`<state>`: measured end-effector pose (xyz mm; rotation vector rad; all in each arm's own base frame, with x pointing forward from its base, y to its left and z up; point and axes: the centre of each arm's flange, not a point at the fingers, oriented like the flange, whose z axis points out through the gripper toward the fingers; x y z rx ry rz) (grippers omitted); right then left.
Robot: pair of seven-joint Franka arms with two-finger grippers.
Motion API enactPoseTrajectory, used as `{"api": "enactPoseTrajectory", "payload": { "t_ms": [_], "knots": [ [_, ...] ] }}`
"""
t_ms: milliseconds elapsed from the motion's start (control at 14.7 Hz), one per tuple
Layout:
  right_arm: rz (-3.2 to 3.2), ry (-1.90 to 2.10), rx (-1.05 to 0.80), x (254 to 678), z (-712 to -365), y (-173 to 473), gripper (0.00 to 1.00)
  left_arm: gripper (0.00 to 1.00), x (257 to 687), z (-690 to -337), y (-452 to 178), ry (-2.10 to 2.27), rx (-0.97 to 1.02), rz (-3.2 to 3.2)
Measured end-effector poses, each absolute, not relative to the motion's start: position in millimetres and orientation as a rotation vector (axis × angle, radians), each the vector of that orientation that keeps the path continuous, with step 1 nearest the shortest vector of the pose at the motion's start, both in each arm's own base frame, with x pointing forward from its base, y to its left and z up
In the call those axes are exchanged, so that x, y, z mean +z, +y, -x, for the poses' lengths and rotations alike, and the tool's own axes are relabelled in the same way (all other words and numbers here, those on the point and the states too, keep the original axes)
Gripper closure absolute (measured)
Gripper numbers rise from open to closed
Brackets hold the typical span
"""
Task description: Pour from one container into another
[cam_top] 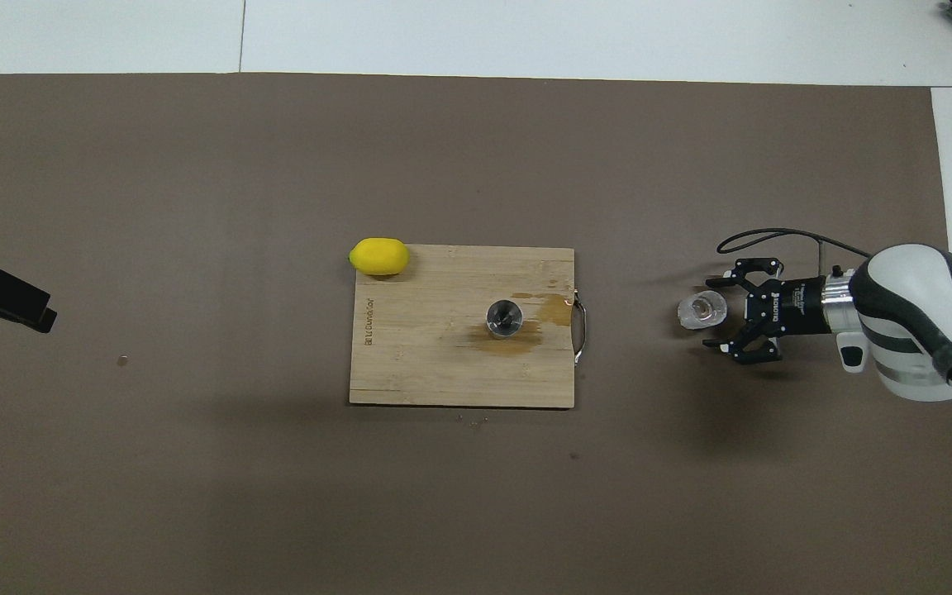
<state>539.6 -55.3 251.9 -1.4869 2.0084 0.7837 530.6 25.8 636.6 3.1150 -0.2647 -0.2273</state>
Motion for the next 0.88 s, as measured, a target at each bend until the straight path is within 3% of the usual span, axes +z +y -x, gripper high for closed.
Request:
{"api": "enactPoseTrajectory", "payload": {
  "t_ms": [204, 408, 476, 680, 884],
  "knots": [
    [1.475, 2.011, 0.79, 251, -537, -54, 0.07, 0.0, 641, -534, 27, -0.253, -0.172, -3.141],
    [1.455, 2.013, 0.784, 252, -536, -54, 0.42, 0.0, 641, -535, 19, -0.219, -0.165, -3.147],
    [1.451, 2.017, 0.77, 253, -537, -55, 0.49, 0.0, 641, -535, 17, -0.214, -0.158, -3.149],
    [1.447, 2.036, 0.679, 265, -545, -53, 0.49, 0.0, 644, -535, 20, -0.189, -0.136, -3.155],
    [1.497, 1.991, 0.62, 301, -561, -12, 0.49, 0.0, 647, -534, 23, -0.176, -0.121, -3.157]
  ]
}}
